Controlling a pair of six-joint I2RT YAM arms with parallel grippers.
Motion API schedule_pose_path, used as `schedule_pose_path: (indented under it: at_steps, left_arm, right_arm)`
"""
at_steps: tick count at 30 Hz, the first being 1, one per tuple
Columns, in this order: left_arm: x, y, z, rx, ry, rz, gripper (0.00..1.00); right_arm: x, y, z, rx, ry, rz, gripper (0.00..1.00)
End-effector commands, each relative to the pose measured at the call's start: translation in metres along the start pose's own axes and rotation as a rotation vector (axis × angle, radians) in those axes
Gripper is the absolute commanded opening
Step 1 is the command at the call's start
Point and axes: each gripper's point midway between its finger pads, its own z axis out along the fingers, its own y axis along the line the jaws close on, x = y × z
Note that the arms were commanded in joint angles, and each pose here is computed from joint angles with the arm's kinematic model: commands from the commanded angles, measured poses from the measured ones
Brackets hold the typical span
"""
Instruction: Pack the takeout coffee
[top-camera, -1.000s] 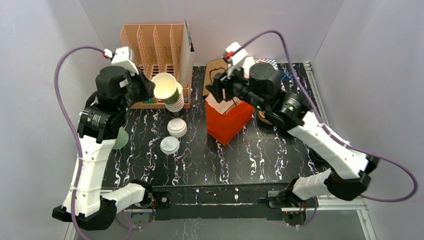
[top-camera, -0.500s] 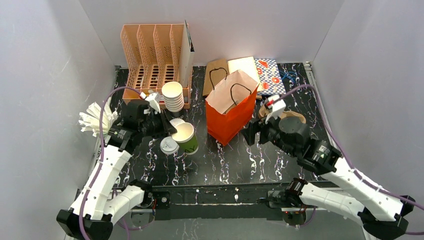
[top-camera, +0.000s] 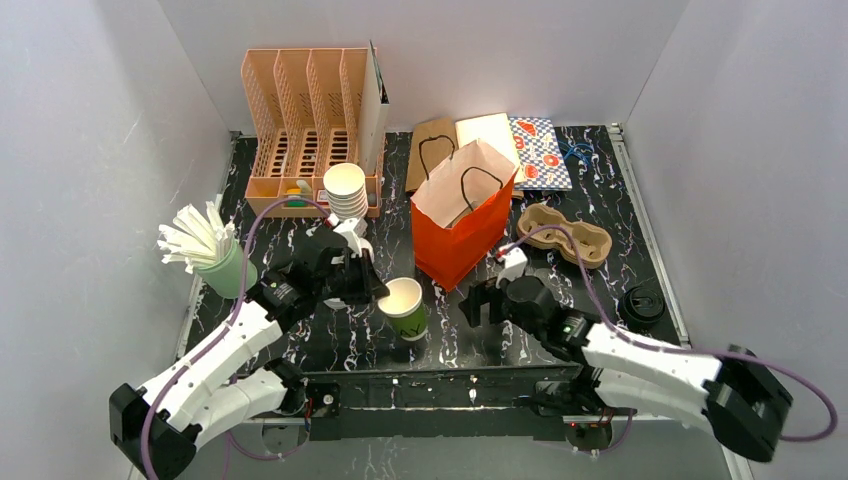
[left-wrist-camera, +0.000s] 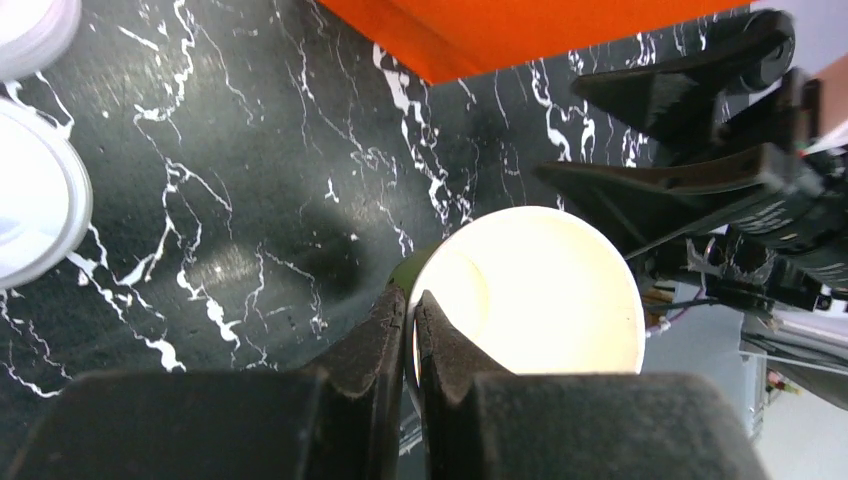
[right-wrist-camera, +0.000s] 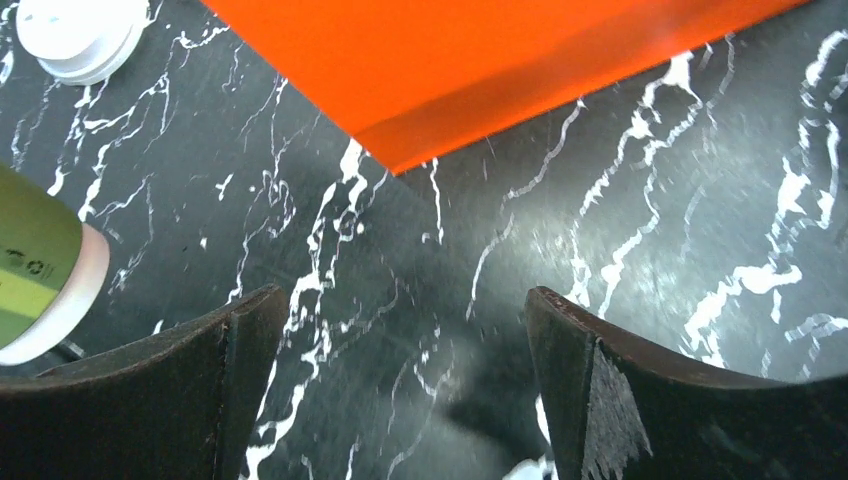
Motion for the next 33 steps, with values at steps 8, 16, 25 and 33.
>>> schedule_pose_path:
  at_steps: [8,16,25,33]
  left_arm:
    - [-0.003,0.013,0.015,-0.019,-0.130,0.033,0.00]
    - [-0.006,0.029,0.013,-0.071,-0.198,0.041,0.00]
    - [-0.007,0.034,0.016,-0.098,-0.203,0.047,0.00]
    - [-0.010,0.032,0.025,-0.098,-0.196,0.082,0.00]
  right_arm:
    - [-0.065,0.025,0.067,-0.028,-0.307,-0.083,0.98]
    - [-0.083,0.014,0.124,-0.058,-0.348,-0.003,0.96]
    - [-0.104,0.040,0.162,-0.214,-0.296,-0.091,0.98]
    - [-0.087,0.047,0.115,-0.275,-0.182,-0.091,0.98]
